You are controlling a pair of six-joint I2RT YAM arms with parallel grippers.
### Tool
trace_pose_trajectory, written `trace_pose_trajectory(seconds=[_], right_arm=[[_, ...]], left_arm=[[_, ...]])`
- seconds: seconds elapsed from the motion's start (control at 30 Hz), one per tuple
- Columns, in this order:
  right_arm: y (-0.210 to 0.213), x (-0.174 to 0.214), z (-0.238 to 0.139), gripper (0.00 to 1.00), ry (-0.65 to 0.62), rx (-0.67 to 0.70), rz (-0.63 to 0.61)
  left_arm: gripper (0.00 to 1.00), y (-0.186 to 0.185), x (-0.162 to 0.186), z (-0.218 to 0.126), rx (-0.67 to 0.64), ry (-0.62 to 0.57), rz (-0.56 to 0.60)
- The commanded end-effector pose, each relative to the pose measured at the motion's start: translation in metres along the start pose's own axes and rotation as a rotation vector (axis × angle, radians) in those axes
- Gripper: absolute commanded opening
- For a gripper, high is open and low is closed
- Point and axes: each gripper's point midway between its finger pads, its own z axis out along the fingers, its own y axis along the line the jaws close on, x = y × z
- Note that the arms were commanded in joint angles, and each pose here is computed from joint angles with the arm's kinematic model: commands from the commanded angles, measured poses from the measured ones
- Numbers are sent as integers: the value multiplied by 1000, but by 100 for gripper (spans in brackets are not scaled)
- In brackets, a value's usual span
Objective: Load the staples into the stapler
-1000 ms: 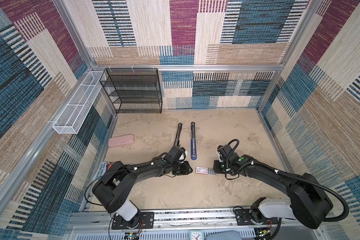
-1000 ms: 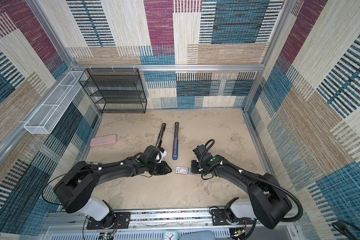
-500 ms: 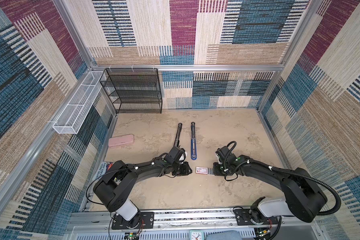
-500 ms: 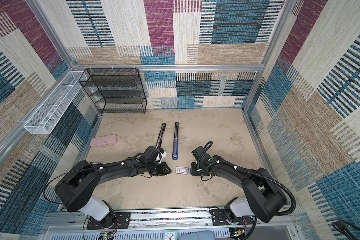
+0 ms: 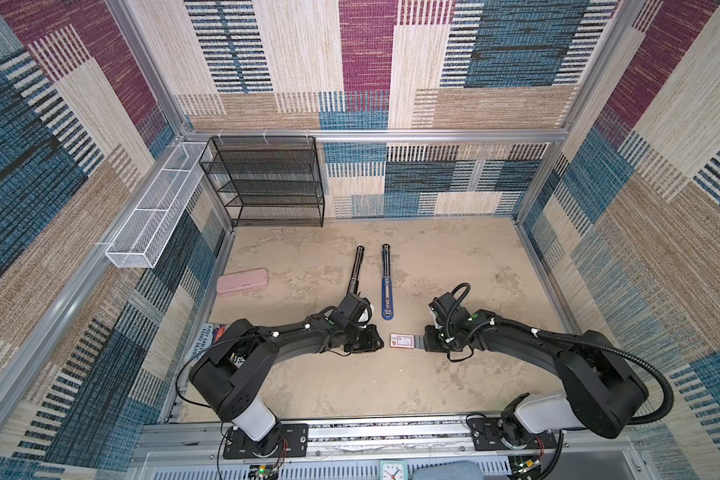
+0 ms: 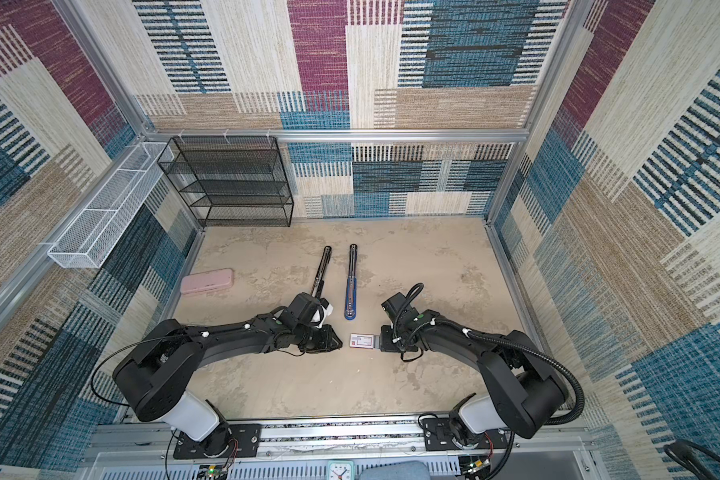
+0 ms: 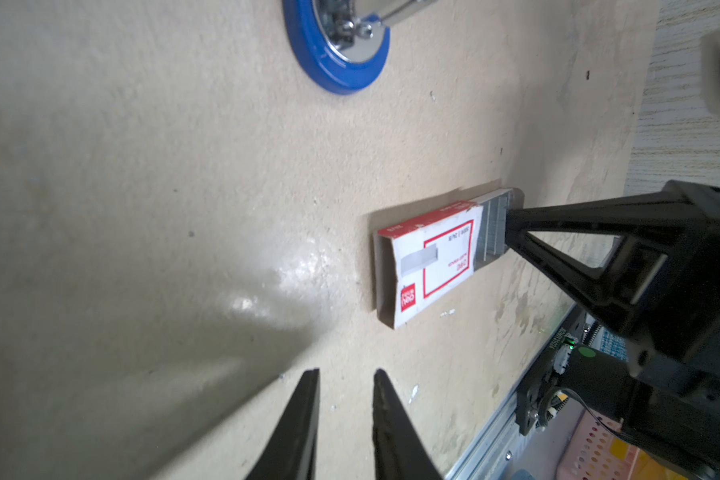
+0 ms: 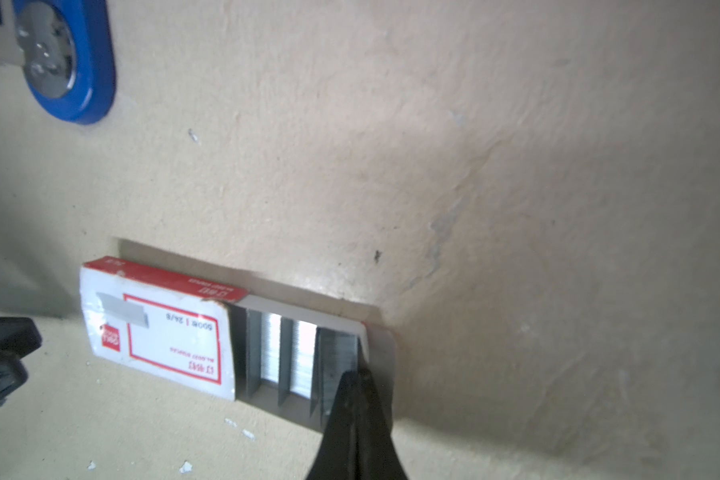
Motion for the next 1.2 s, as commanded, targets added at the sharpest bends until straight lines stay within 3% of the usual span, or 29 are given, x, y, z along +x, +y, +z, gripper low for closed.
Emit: trace_pose_trajectory(seconds=[0.0,0.3,0.47,0.73,0.9,1.17], right_arm=[[-2,0,-5,2,-8,15,13],[13,-15,-29,1,-74,-54,14],[33,-28,-47,0,-132,-147,-9],[99,-61,-102,0,-242,-510,-108],[144,-63,-150,0,-274,-838,-223],[179,-52,-208,0,-263,-1116,-415]], left_arm=[[27,-5,-6,-1,14,-19,2],[27,-22,-19,-22,66,-85,17],[27,-41,-36,-53,222,-176,2],[38,-83,-68,-141,479,-346,94],[43,-112,-77,-194,720,-422,158],[45,-138,-64,-225,905,-452,266]])
